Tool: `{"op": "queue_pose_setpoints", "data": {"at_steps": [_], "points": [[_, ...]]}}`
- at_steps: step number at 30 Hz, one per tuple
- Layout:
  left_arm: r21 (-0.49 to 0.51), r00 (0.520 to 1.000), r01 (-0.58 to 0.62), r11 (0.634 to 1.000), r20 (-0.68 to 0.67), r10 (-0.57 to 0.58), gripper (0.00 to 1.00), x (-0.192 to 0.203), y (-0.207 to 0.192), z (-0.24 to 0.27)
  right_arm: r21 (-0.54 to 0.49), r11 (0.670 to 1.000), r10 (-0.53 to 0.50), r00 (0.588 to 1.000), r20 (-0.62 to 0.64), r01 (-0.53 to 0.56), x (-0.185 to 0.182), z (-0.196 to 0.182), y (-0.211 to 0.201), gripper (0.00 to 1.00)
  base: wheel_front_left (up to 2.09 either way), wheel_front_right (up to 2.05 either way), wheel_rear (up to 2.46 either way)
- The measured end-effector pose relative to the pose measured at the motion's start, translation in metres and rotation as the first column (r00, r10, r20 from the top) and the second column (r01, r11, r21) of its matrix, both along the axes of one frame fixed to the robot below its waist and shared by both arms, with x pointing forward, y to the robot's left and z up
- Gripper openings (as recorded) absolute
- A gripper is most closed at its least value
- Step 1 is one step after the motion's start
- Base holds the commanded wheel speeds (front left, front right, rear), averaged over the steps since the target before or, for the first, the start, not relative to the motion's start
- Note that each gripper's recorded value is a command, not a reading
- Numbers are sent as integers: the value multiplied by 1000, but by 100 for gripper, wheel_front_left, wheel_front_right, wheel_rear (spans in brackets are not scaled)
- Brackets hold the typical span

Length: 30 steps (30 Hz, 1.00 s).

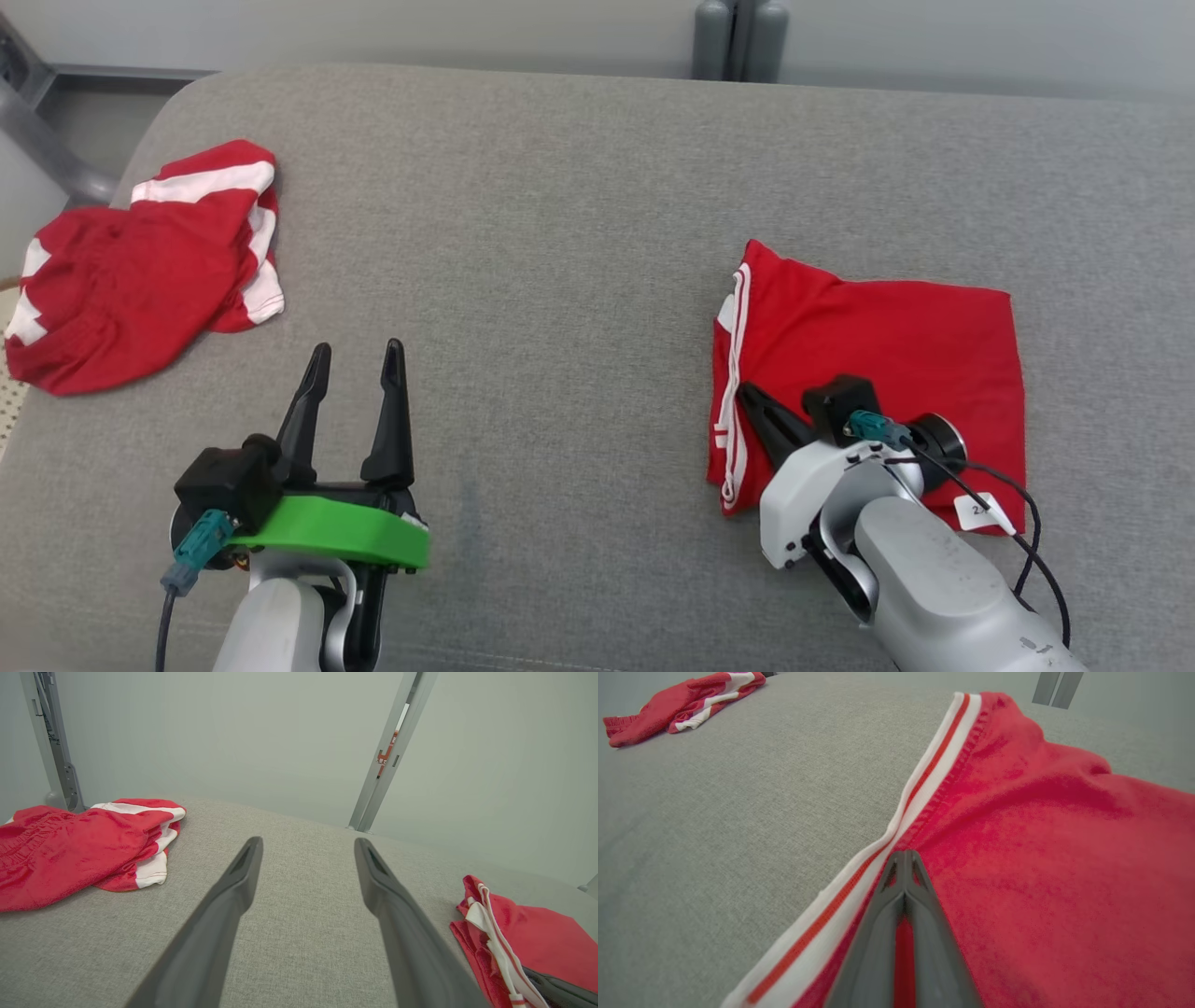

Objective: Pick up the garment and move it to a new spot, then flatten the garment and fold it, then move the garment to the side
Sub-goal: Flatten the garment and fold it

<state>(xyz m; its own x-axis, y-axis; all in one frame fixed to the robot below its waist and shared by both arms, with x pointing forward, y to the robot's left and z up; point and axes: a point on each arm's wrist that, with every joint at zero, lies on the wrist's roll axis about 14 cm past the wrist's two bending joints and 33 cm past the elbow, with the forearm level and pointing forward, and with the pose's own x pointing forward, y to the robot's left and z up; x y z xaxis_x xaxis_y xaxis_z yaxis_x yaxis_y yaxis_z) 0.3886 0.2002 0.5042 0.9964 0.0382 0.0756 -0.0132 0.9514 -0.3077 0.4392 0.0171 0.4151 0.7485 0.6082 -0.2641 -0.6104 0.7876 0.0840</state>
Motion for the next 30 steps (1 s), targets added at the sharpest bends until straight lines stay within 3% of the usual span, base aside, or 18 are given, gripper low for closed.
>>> {"op": "queue_pose_setpoints", "data": {"at_steps": [8,15,16,17,21,25,30], "points": [[7,998,-57,998,-38,57,100,-7,17,-11,13,985,174,983,-63,-173,-22,-17,55,0,0,0,0],[13,997,-68,998,-32,69,100,-6,20,-9,191,952,235,971,42,-239,-25,43,91,0,0,0,0],[15,997,-70,997,-28,70,100,-5,21,-8,217,948,224,972,71,-234,-22,56,91,38,0,0,0],[16,997,-73,997,-23,74,100,-5,22,-6,245,942,211,972,107,-232,-19,71,91,100,0,0,0],[22,998,-65,998,-6,65,100,-3,18,-2,325,927,89,950,301,-189,2,141,58,100,0,0,0],[18,999,-45,999,9,45,100,2,11,2,333,941,-76,918,389,-64,9,164,-7,100,0,0,0],[7,1000,-22,1000,11,22,100,2,2,1,322,938,-271,850,452,128,5,178,-89,100,0,0,0]]}}
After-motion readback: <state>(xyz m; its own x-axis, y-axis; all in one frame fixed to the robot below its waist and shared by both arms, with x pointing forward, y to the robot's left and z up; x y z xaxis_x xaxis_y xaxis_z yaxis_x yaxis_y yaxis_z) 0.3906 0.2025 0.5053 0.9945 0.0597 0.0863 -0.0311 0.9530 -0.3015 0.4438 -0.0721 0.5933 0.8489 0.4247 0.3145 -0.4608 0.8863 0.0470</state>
